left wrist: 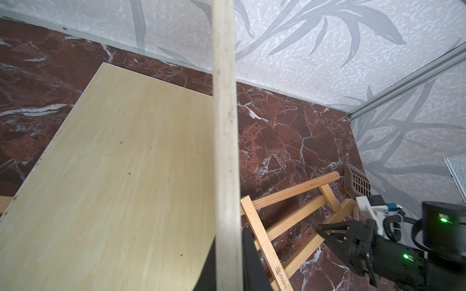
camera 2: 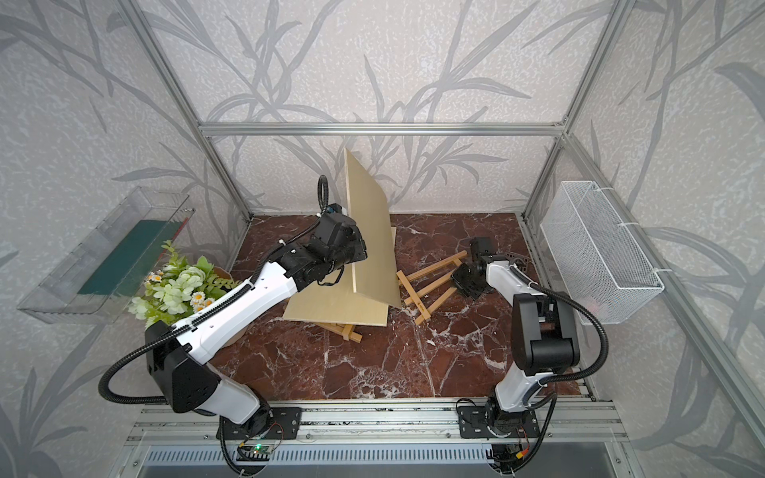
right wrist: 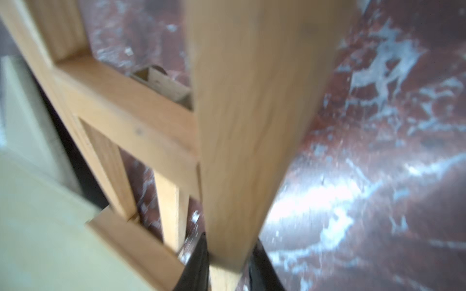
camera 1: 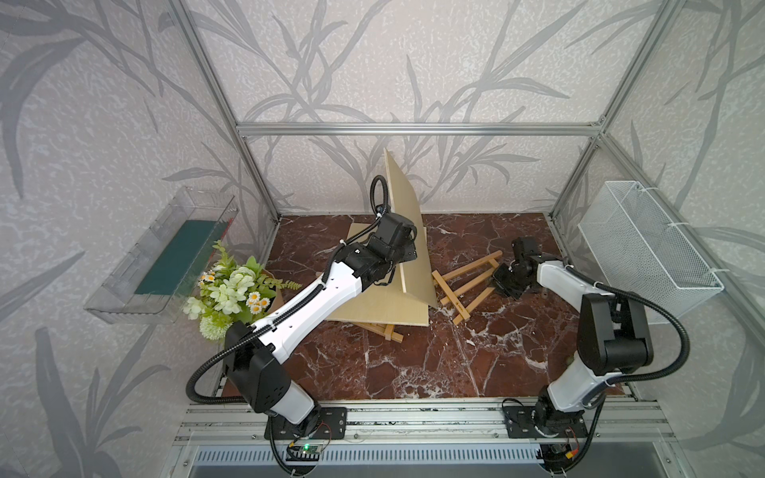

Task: Assemble the easel
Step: Adjust the easel at the center of the board, then pick up the easel at the center of the board, then unfold the easel, then place the easel at the corner of the board.

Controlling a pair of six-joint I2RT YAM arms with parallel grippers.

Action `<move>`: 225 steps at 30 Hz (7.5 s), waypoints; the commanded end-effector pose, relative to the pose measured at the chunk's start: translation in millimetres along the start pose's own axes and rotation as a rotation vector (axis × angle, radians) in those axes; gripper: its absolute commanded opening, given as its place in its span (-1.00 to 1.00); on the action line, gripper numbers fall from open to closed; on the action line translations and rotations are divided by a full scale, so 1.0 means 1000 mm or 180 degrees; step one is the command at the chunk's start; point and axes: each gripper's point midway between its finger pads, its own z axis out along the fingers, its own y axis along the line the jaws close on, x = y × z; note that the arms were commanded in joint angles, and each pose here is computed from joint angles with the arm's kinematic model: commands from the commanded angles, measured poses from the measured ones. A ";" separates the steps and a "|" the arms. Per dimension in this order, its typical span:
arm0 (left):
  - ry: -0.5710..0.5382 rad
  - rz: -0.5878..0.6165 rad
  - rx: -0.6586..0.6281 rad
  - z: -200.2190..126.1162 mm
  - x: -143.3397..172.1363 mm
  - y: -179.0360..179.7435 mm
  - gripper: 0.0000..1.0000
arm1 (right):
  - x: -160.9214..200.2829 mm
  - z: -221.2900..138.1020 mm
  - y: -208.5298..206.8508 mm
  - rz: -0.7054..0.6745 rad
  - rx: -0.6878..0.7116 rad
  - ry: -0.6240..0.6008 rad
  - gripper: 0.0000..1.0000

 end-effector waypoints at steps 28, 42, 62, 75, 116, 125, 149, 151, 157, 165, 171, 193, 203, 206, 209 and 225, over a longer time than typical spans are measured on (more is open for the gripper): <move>-0.0259 -0.0062 0.0281 -0.018 -0.017 0.013 -1.00 | -0.002 0.032 -0.026 -0.0231 0.0247 0.0209 -0.93; -0.0400 -0.0048 0.0114 -0.025 -0.026 0.023 -1.00 | 0.009 0.054 -0.071 -0.0090 0.0867 0.0280 -0.44; -0.0580 0.0163 -0.0395 -0.049 -0.040 0.054 -1.00 | 0.006 0.043 -0.024 -0.0669 0.0834 0.0123 -0.18; -0.0501 0.0189 -0.0581 -0.049 -0.035 0.064 -1.00 | 0.006 0.067 -0.037 -0.0768 0.1192 0.0169 -0.22; -0.0401 -0.0311 0.1335 -0.069 -0.050 -0.021 -1.00 | -0.039 -0.076 0.097 -0.0663 -0.1123 -0.0324 -1.00; -0.0596 -0.0640 0.1790 -0.110 -0.080 -0.003 -1.00 | -0.063 -0.056 0.080 -0.0431 -0.1122 -0.0346 -1.00; -0.0740 -0.1260 0.2420 -0.120 -0.115 0.004 -1.00 | -0.049 -0.066 0.095 -0.0382 -0.1468 -0.0018 -1.00; -0.0791 -0.1244 0.2360 -0.113 -0.118 0.006 -1.00 | -0.041 -0.072 0.097 -0.0404 -0.1533 0.0067 -1.00; -0.0935 -0.1146 0.2030 -0.094 -0.126 0.016 -1.00 | -0.014 -0.093 0.103 -0.0550 -0.1720 0.0272 -1.00; -0.0952 -0.1140 0.1918 -0.066 -0.130 0.018 -1.00 | 0.016 -0.110 0.116 -0.0723 -0.2079 0.0554 -1.00; -0.0922 -0.1173 0.2048 -0.055 -0.136 0.006 -1.00 | 0.035 -0.124 0.127 -0.0939 -0.2220 0.0604 -1.00; -0.0990 -0.0256 0.1327 -0.107 -0.097 0.033 -1.00 | -0.083 -0.159 0.117 -0.2011 0.0660 -0.2686 -1.00; -0.1159 -0.0367 0.1089 -0.124 -0.106 0.043 -1.00 | -0.099 -0.116 0.060 -0.1270 0.1836 -0.3375 -1.00; -0.1141 -0.0395 0.1033 -0.123 -0.104 0.045 -1.00 | -0.095 -0.110 0.055 -0.1156 0.2083 -0.3536 -1.00; -0.1114 -0.0422 0.0990 -0.121 -0.103 0.045 -1.00 | -0.090 -0.087 0.042 -0.0929 0.2171 -0.3338 -1.00; -0.0874 -0.0471 0.0801 -0.098 -0.097 0.035 -1.00 | -0.027 0.003 0.050 -0.0547 0.1084 -0.1708 0.31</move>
